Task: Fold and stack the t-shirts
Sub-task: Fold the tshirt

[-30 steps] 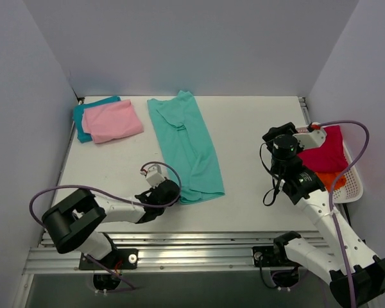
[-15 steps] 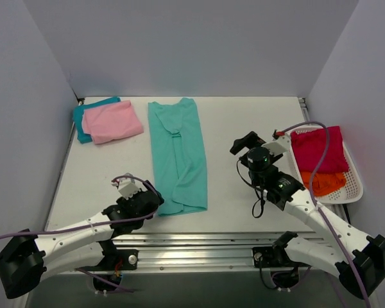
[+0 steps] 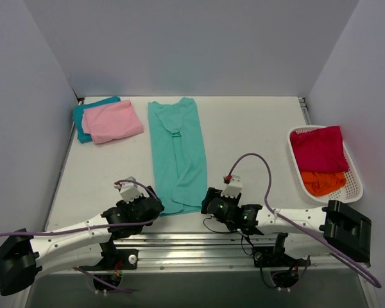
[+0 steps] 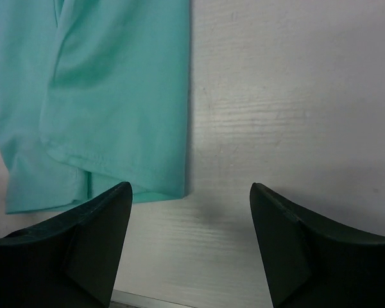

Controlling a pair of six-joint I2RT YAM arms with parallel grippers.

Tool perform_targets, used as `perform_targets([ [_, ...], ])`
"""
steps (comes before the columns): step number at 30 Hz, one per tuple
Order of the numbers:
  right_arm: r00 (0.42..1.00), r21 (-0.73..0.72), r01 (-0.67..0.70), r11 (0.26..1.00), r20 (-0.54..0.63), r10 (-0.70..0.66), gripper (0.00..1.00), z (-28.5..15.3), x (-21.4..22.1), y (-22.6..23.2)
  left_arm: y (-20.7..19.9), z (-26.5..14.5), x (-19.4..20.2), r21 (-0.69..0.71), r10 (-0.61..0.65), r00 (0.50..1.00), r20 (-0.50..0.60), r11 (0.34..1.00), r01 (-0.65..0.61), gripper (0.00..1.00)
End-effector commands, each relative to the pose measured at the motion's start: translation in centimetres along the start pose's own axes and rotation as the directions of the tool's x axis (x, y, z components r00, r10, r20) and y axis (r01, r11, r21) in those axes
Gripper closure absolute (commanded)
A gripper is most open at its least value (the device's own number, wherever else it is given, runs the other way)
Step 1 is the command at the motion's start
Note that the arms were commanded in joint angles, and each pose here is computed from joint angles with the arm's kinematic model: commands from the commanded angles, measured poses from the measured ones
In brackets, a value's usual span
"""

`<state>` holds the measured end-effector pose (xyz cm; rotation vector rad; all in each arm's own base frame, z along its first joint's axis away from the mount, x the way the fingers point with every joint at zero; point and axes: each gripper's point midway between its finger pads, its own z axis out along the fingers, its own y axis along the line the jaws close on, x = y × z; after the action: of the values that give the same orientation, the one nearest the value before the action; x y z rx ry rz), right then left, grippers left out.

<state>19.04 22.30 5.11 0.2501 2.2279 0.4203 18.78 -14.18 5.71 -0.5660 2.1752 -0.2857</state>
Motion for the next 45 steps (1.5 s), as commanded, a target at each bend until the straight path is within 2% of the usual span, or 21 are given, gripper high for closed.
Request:
perform_targets([
  [1, 0.998, -0.040, -0.061, 0.997, 0.014, 0.062, 0.32, 0.5, 1.0, 1.9, 0.4, 0.4, 0.3, -0.026, -0.026, 1.000, 0.016, 0.999, 0.026, 0.02],
  [3, 0.999, -0.038, -0.035, 0.999, -0.009, 0.035, 0.39, 0.9, 2.4, 2.4, -0.1, 0.5, 0.4, -0.017, -0.028, 0.999, 0.017, 0.999, 0.028, 0.02],
  [10, 1.000, -0.009, -0.016, 1.000, -0.003, 0.016, 0.42, 2.1, 3.4, 2.6, -0.6, 1.0, 0.7, -0.015, -0.022, 1.000, 0.021, 1.000, 0.022, 0.02],
  [18, 0.998, 0.058, 0.012, 0.998, 0.062, -0.016, 0.45, 3.1, 2.6, 2.0, -1.0, 1.2, 0.8, -0.008, -0.023, 0.999, 0.026, 1.000, 0.023, 0.02],
  [22, 0.997, 0.078, 0.019, 0.997, 0.073, -0.025, 0.51, 3.9, 2.3, 2.1, -1.1, 1.4, 0.9, -0.008, -0.018, 0.999, 0.031, 1.000, 0.018, 0.02],
  [29, 0.997, 0.119, 0.049, 0.992, 0.051, -0.055, 0.76, 4.9, 3.1, 1.4, -1.1, 1.5, 0.9, -0.016, -0.010, 0.999, 0.035, 1.000, 0.010, 0.02],
  [31, 0.997, 0.128, 0.043, 0.991, 0.053, -0.050, 0.81, 4.7, 3.1, 1.0, -0.9, 1.6, 0.9, -0.021, -0.008, 0.999, 0.036, 1.000, 0.009, 0.02],
  [32, 0.997, 0.145, 0.048, 0.988, 0.057, -0.057, 0.89, 4.6, 3.0, 0.4, -0.9, 1.6, 0.9, -0.020, -0.011, 0.999, 0.037, 1.000, 0.012, 0.02],
  [35, 0.996, 0.184, 0.030, 0.982, 0.073, -0.044, 1.00, 4.0, 2.5, -1.0, -0.9, 1.7, 0.9, -0.019, -0.012, 0.999, 0.039, 1.000, 0.013, 0.01],
  [42, 0.996, 0.205, -0.003, 0.979, 0.091, -0.016, 1.00, 3.4, 2.2, -2.3, -2.4, 2.0, 2.3, 0.040, -0.027, 1.000, -0.012, 0.999, 0.027, 0.00],
  [43, 0.996, 0.209, -0.003, 0.978, 0.090, -0.016, 1.00, 3.4, 2.3, -2.4, -3.4, 2.1, 2.7, 0.075, -0.048, 0.998, -0.032, 0.996, 0.051, 0.05],
  [45, 0.996, 0.211, -0.001, 0.978, 0.089, -0.018, 1.00, 3.6, 2.4, -2.3, -3.7, 2.5, 3.6, 0.084, -0.048, 0.997, -0.052, 0.995, 0.053, 0.07],
])
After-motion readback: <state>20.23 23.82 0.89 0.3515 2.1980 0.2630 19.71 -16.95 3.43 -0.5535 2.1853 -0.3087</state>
